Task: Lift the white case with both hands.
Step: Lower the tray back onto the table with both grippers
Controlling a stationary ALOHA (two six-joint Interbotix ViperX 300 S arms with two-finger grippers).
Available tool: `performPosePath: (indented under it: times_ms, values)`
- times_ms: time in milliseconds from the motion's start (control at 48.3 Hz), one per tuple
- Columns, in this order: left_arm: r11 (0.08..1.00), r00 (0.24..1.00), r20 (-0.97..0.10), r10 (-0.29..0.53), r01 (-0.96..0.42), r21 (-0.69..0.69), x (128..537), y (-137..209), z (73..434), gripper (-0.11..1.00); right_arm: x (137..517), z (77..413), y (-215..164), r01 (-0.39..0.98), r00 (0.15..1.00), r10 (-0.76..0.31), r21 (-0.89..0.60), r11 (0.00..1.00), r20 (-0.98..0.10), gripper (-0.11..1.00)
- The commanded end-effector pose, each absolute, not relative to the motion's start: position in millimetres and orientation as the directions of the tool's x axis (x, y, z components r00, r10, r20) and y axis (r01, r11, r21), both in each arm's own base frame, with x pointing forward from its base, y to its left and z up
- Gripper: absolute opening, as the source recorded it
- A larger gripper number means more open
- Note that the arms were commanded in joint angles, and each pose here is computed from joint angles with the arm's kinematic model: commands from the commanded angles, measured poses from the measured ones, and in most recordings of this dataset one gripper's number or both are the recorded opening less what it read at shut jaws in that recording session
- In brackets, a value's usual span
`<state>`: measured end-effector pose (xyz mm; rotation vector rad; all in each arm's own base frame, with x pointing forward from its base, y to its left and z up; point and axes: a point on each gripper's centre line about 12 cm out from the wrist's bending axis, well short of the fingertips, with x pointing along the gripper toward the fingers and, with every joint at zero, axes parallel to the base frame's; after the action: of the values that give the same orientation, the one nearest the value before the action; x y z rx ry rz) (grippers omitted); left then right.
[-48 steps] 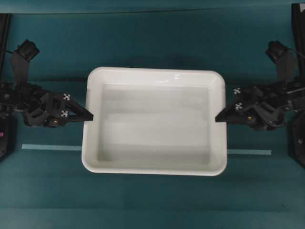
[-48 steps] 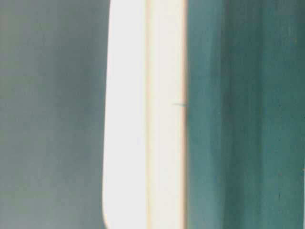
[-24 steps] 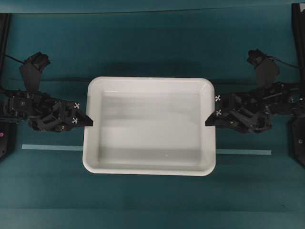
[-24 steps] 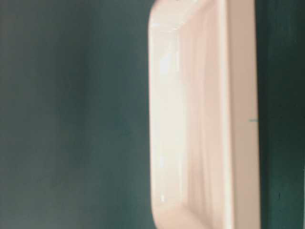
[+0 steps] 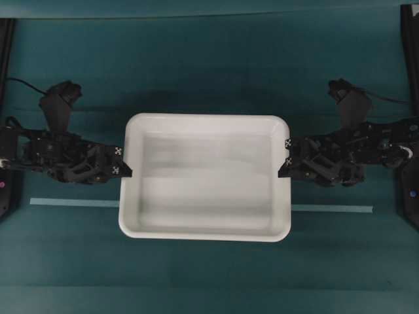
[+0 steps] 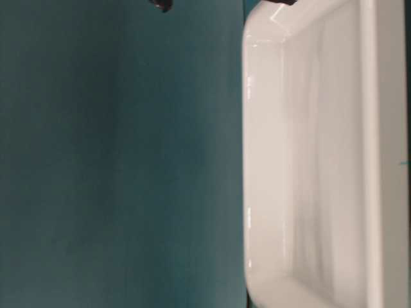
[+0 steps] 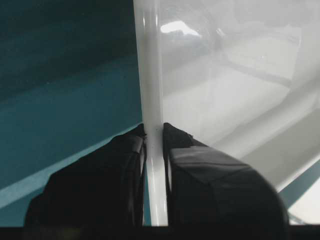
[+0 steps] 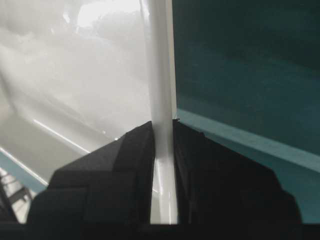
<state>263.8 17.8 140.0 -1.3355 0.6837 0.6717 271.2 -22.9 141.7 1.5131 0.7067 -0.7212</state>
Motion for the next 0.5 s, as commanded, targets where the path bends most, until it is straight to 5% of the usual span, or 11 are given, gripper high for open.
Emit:
performPosePath:
  times_ms: [0, 476]
  values:
    - [0.112, 0.583, -0.811, 0.044, -0.81, -0.576, 260, 19, 121, 0.06, 261, 121, -23, 0.827, 0.561, 0.02, 0.559, -0.064, -0.827, 0.12]
    - [0.113, 0.522, -0.852, 0.04, -0.85, -0.515, 258, 19, 100, 0.06, 259, 95, -20, 0.86, 0.508, 0.014, 0.507, -0.059, -0.861, 0.12]
